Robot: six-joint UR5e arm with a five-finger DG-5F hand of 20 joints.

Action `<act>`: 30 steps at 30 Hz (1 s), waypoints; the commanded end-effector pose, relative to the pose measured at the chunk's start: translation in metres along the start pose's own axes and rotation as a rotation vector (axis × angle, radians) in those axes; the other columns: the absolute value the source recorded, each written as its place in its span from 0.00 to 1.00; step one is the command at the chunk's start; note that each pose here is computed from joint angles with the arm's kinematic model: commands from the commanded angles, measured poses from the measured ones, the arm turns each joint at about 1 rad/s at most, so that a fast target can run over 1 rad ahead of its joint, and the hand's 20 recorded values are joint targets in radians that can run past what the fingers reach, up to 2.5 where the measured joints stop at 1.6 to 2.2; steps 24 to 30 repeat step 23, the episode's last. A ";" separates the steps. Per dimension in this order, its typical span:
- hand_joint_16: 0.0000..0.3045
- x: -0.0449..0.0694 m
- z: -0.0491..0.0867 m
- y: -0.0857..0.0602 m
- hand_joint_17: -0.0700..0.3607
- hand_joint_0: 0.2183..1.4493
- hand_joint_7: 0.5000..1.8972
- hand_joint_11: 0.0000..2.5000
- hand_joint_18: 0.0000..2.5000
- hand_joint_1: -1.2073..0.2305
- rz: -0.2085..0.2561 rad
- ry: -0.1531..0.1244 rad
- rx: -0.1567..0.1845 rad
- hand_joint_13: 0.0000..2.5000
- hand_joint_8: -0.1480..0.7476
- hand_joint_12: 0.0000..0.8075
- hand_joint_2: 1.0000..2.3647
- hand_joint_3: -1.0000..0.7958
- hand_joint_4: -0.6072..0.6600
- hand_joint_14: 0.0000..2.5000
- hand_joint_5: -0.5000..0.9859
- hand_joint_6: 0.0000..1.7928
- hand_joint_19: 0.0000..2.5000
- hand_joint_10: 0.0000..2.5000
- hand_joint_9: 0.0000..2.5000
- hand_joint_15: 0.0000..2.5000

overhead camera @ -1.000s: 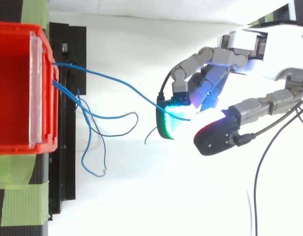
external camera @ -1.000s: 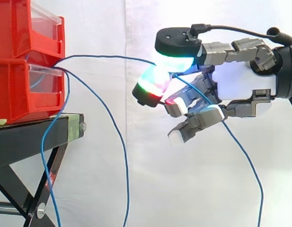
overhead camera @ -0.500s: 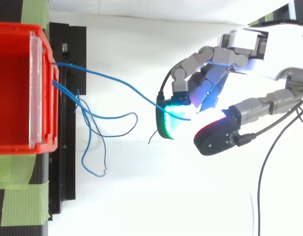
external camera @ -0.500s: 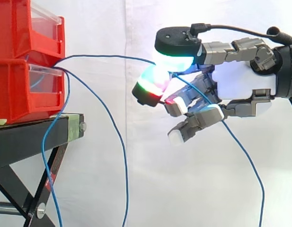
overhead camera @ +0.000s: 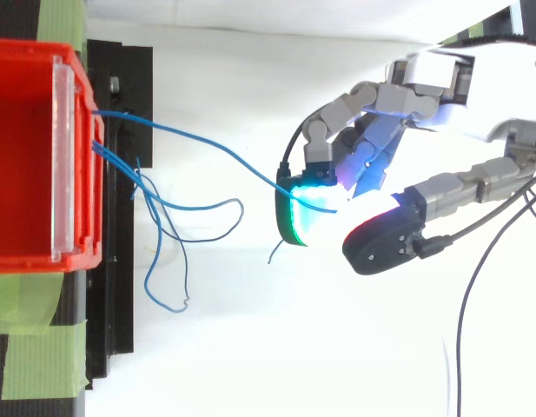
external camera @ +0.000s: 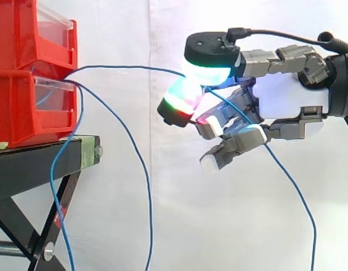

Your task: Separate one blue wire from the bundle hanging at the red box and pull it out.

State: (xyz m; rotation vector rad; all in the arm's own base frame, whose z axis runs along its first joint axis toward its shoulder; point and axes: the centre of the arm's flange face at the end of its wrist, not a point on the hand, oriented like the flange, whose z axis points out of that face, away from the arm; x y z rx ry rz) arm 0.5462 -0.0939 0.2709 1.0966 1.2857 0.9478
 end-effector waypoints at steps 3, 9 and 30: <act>0.18 0.000 0.000 -0.001 0.45 0.31 0.37 0.39 0.30 0.27 0.000 0.000 0.001 0.53 0.55 0.55 0.01 0.53 0.32 0.01 0.27 0.47 0.17 0.01 0.42 0.48; 0.18 0.000 0.000 0.000 0.45 0.31 0.38 0.39 0.30 0.27 0.000 0.000 0.000 0.53 0.55 0.56 0.01 0.53 0.32 0.01 0.27 0.47 0.17 0.01 0.42 0.48; 0.18 0.000 0.000 -0.001 0.45 0.31 0.38 0.38 0.30 0.27 0.000 0.000 0.001 0.52 0.54 0.56 0.01 0.52 0.32 0.01 0.27 0.47 0.17 0.01 0.41 0.48</act>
